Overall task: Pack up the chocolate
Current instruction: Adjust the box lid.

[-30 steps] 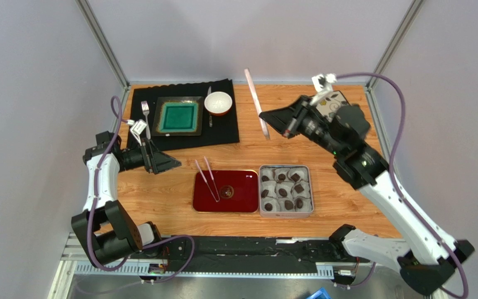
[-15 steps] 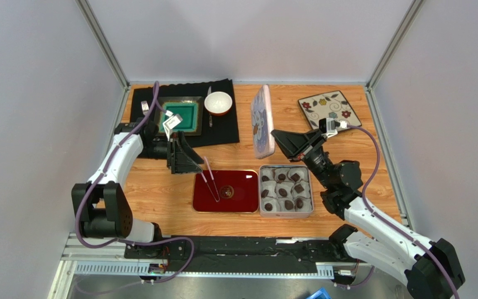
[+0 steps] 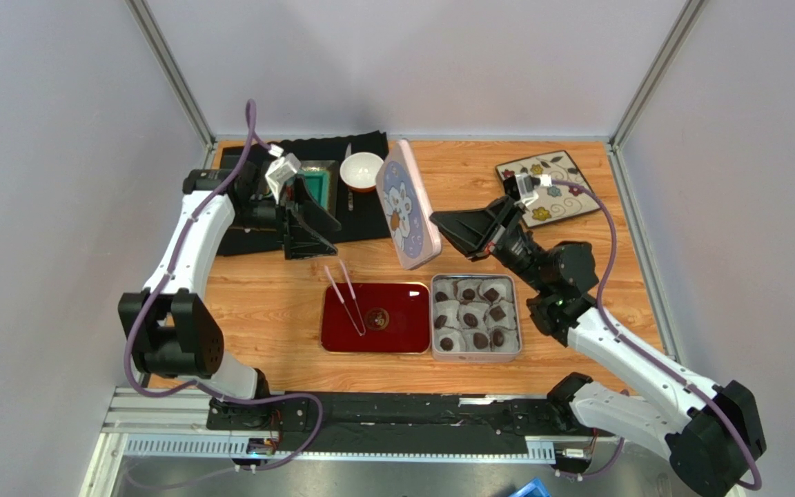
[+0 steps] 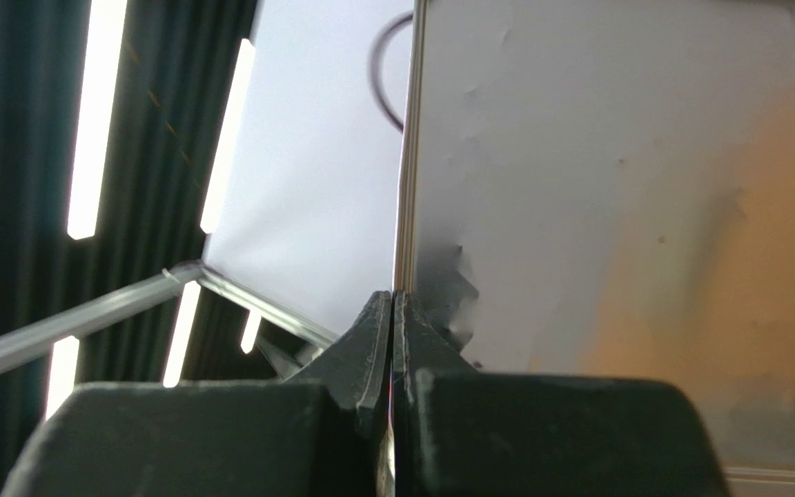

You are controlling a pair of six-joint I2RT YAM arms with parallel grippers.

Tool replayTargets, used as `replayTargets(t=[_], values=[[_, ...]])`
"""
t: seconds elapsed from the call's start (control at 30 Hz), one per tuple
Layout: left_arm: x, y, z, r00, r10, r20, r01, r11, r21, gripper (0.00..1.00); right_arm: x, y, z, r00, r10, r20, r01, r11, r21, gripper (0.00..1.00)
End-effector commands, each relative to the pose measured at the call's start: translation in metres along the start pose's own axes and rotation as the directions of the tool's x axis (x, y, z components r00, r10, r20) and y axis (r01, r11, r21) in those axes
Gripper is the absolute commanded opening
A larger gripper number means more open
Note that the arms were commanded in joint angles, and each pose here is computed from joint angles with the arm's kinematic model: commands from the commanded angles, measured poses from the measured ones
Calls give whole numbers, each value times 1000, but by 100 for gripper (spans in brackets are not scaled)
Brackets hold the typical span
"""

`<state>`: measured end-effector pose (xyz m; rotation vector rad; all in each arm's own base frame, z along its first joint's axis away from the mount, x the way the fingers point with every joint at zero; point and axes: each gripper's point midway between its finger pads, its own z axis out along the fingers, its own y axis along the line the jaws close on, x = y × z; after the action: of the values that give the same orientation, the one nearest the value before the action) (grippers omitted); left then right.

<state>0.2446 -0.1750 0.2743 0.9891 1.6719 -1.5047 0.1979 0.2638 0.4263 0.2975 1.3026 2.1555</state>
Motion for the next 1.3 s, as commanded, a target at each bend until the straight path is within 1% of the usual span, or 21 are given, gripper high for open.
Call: replayTargets(t=[0.0, 0.03, 0.07, 0.1, 0.2, 0.27, 0.3, 0.4, 0.43, 0.47, 0.5, 0.53, 0.6, 0.67, 0.7, 0.73, 0.8, 0.9, 0.93, 1.1, 1.27], values=[[-39, -63, -4, 868, 486, 102, -488, 873, 3, 96, 33, 22, -3, 956, -90, -280, 116, 990, 78, 0], [-25, -60, -4, 856, 511, 77, -512, 859, -7, 96, 38, 13, -9, 944, -60, -326, 113, 983, 144, 0], [-22, -74, -4, 803, 591, 72, -592, 806, -18, 96, 41, 19, -10, 933, -84, -349, 138, 982, 132, 0], [-8, -67, -3, 768, 636, 70, -636, 771, -25, 96, 46, 27, -11, 921, -81, -380, 137, 983, 123, 0], [2, -84, -2, 634, 768, 97, -768, 639, -38, 97, 57, 27, -17, 894, -41, -446, 114, 984, 137, 0], [-3, -94, -1, 634, 761, 138, -766, 643, -26, 97, 61, 20, -23, 884, -7, -467, 99, 980, 171, 0], [-3, -100, -1, 653, 742, 151, -748, 663, -21, 97, 65, 17, -26, 874, 16, -485, 83, 980, 181, 0], [-7, -96, 0, 595, 787, 164, -794, 607, -29, 96, 75, 16, -34, 849, 34, -527, 71, 982, 177, 0], [-6, -97, -1, 631, 759, 158, -767, 642, -20, 95, 78, 14, -37, 838, 49, -544, 66, 980, 190, 0], [-8, -95, -1, 641, 751, 157, -759, 651, -16, 94, 81, 15, -40, 831, 46, -554, 69, 980, 185, 0], [-11, -90, -1, 618, 771, 153, -778, 628, -18, 94, 82, 17, -42, 828, 43, -559, 71, 981, 181, 0], [-10, -93, -1, 637, 754, 158, -763, 647, -11, 94, 84, 16, -44, 821, 48, -569, 72, 980, 187, 0], [-12, -91, -1, 624, 766, 158, -774, 633, -11, 92, 87, 17, -47, 814, 46, -580, 76, 980, 184, 0], [-14, -89, -2, 658, 738, 151, -746, 666, -5, 92, 92, 13, -50, 803, 54, -594, 79, 977, 196, 0], [-19, -86, -3, 638, 755, 151, -764, 645, -4, 92, 93, 13, -50, 799, 55, -599, 80, 977, 196, 0], [-18, -91, -2, 674, 719, 168, -732, 681, 20, 92, 96, 13, -50, 793, 54, -607, 79, 978, 191, 0], [-20, -94, -2, 674, 715, 189, -732, 680, 40, 92, 98, 13, -48, 788, 54, -613, 79, 979, 188, 0], [-21, -102, -3, 698, 680, 225, -708, 701, 79, 92, 102, 14, -42, 775, 46, -630, 82, 981, 173, 0], [-20, -104, -3, 721, 650, 241, -685, 721, 105, 92, 104, 14, -41, 771, 46, -635, 81, 982, 170, 0], [-11, -108, 1, 789, 567, 236, -606, 781, 152, 92, 105, 14, -32, 764, 35, -644, 86, 984, 154, 0], [-2, -116, 4, 849, 479, 221, -521, 830, 200, 87, 103, 8, -24, 759, 37, -651, 88, 983, 159, 0]])
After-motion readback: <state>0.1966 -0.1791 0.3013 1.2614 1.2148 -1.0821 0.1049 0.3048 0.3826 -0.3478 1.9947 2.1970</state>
